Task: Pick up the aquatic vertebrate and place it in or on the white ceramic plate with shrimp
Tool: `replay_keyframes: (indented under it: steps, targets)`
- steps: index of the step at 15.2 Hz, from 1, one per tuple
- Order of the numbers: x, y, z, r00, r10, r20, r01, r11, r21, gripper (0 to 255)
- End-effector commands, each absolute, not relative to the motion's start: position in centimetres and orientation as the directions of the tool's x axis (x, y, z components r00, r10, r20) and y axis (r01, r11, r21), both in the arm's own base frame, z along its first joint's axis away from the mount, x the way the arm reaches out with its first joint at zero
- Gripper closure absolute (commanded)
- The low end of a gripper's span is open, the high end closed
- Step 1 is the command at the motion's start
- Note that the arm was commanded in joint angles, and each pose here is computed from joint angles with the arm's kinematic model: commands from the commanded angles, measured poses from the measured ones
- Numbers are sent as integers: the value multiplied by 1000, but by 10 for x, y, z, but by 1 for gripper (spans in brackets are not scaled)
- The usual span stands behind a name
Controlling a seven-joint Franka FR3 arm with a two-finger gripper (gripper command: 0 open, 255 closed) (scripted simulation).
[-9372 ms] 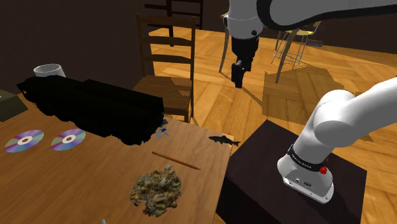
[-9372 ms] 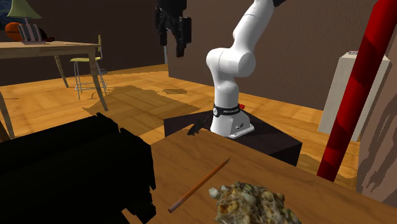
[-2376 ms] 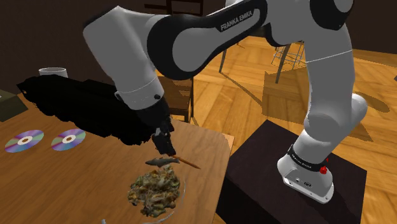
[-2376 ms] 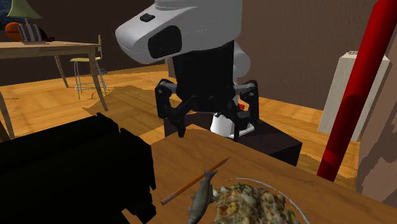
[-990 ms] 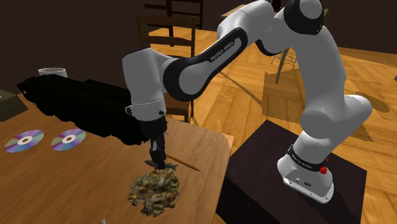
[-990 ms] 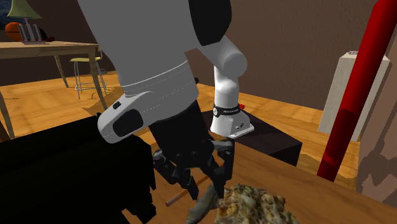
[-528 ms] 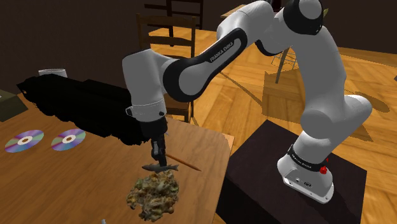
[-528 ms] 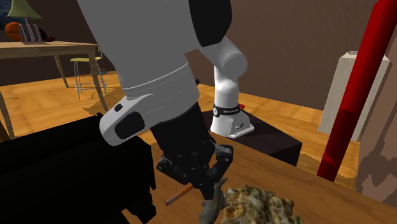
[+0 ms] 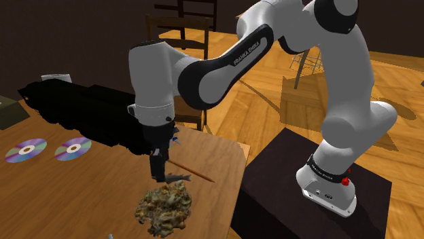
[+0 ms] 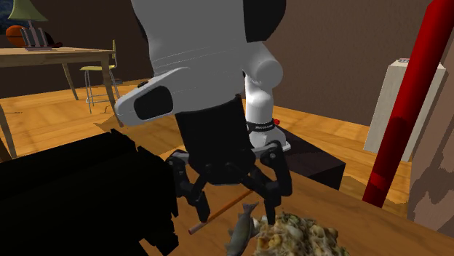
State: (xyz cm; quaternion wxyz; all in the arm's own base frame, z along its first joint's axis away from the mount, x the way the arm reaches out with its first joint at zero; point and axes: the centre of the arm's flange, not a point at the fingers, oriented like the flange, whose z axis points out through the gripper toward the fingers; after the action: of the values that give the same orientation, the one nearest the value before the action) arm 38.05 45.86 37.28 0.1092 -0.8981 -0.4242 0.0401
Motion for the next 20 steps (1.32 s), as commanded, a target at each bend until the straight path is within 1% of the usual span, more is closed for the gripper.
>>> replay_keyframes:
  steps: [1,5,13,14,20]
  targets:
    - [379,461,365,640,768,27,753,-619,-226,0]
    - [375,465,341,640,768,27,753,-619,-226,0]
    - [375,465,341,640,768,27,753,-619,-226,0]
    - [375,465,341,640,768,27,753,-619,-226,255]
    - [374,465,341,640,768,27,752,-619,-226,255]
